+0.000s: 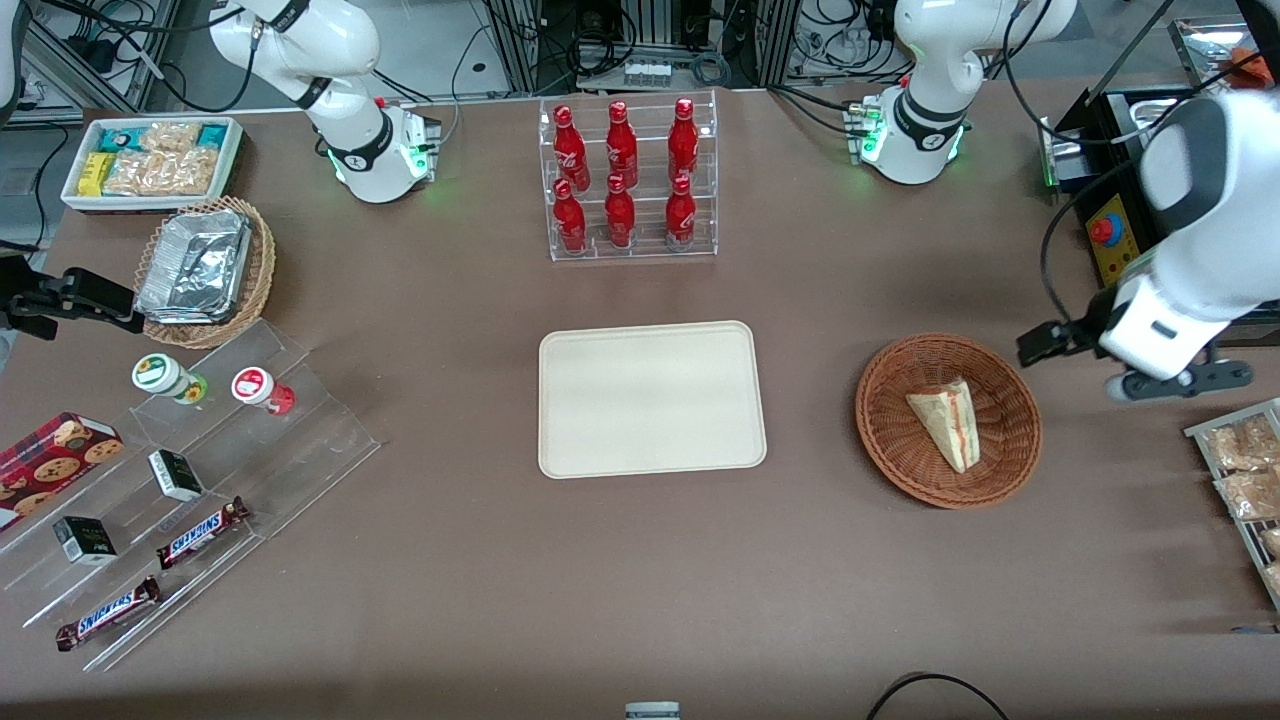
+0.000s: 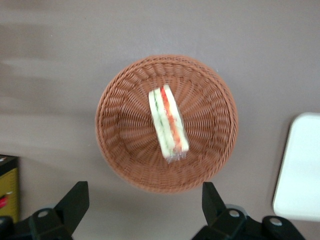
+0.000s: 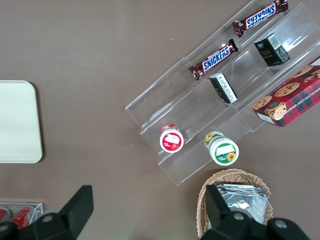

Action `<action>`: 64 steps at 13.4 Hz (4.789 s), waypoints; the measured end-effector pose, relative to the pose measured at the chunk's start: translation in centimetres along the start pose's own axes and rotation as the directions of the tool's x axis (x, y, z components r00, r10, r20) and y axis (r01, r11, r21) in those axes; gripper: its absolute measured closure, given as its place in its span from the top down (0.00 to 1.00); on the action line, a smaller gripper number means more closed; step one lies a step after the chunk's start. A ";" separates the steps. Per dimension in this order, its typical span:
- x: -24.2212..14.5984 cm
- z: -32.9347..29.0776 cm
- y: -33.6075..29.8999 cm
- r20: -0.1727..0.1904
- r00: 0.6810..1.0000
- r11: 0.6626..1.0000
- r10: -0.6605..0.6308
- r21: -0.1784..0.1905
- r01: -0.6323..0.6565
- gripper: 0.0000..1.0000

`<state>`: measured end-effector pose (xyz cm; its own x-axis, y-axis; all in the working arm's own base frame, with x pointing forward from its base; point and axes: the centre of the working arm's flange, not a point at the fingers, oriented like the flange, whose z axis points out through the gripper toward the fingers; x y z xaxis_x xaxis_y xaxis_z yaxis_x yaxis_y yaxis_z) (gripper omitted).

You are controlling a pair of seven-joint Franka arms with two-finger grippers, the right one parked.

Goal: Place sandwich from basket to tray
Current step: 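Move the left gripper over the wicker basket above the sandwich, then lower the open left gripper and close it on the wrapped sandwich, then lift the sandwich with the left gripper and carry it to the cream tray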

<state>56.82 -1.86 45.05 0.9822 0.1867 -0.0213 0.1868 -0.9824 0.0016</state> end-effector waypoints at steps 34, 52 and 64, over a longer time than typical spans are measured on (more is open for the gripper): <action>-2.1 17.6 2.8 0.033 0.986 0.986 -0.165 0.038 0.164 0.01; -5.6 0.3 22.4 -0.008 0.998 0.998 0.055 0.025 -0.055 0.01; -14.8 11.2 42.9 0.032 0.998 0.998 0.054 -0.019 -0.053 0.01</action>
<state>50.04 -46.85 34.20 0.9896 0.1335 -0.0528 0.1348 -0.9906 0.0212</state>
